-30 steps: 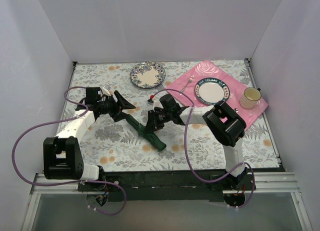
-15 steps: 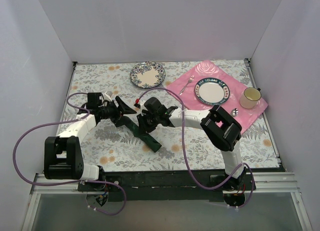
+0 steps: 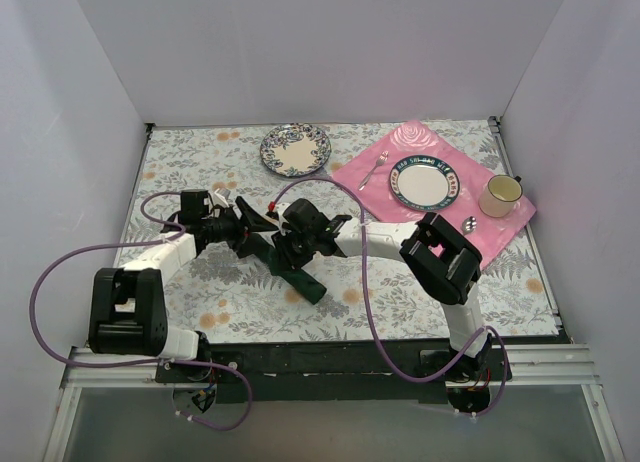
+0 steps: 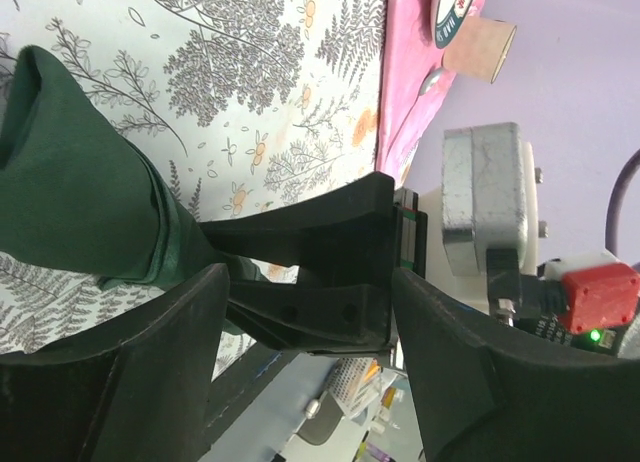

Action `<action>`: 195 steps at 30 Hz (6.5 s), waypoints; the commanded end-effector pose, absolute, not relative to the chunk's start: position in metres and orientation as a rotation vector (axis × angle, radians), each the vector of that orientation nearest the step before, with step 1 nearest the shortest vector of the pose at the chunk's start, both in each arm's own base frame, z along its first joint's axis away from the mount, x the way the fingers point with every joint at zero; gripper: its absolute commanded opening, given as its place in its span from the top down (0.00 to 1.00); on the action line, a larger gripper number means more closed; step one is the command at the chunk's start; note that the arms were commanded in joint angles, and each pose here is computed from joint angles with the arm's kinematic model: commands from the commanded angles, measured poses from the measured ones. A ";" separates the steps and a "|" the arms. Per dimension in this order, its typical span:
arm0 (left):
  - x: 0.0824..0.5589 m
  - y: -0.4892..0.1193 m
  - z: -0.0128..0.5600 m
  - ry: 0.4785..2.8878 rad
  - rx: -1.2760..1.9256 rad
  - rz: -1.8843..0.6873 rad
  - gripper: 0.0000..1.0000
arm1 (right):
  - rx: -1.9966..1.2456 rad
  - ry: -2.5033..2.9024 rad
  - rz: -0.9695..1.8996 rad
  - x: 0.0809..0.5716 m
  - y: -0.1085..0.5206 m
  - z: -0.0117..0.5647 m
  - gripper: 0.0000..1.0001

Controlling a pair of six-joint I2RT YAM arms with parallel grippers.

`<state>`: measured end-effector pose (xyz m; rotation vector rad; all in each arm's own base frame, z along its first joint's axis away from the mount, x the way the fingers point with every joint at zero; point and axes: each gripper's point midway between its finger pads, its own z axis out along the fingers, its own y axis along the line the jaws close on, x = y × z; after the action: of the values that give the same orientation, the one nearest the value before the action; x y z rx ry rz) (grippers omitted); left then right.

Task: Fold the napkin, place the utensils inside, and roll it up
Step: Roll the napkin with the utensil

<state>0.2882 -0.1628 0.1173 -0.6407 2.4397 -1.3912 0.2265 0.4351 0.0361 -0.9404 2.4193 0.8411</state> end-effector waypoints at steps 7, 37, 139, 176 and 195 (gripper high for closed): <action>0.295 -0.155 0.083 2.475 -0.635 -1.263 0.36 | -0.962 2.433 0.768 0.227 0.429 0.034 0.55; 0.287 -0.196 0.110 2.460 -0.568 -1.515 0.35 | -1.011 2.363 0.784 0.222 0.437 0.062 0.36; 0.235 -0.141 0.029 2.563 -0.642 -0.938 0.35 | -0.916 2.238 0.928 0.295 0.356 0.125 0.23; 0.253 -0.164 0.017 2.548 -0.484 -0.956 0.75 | -0.859 2.201 0.865 0.307 0.335 0.146 0.25; 0.269 -0.283 0.020 2.623 -0.263 -1.163 0.75 | -0.755 2.276 0.701 0.297 0.275 0.148 0.24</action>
<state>0.2637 -0.2590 0.0276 -0.2847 2.5946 -1.1669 0.3104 0.2943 0.1495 -0.7585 2.2457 0.7709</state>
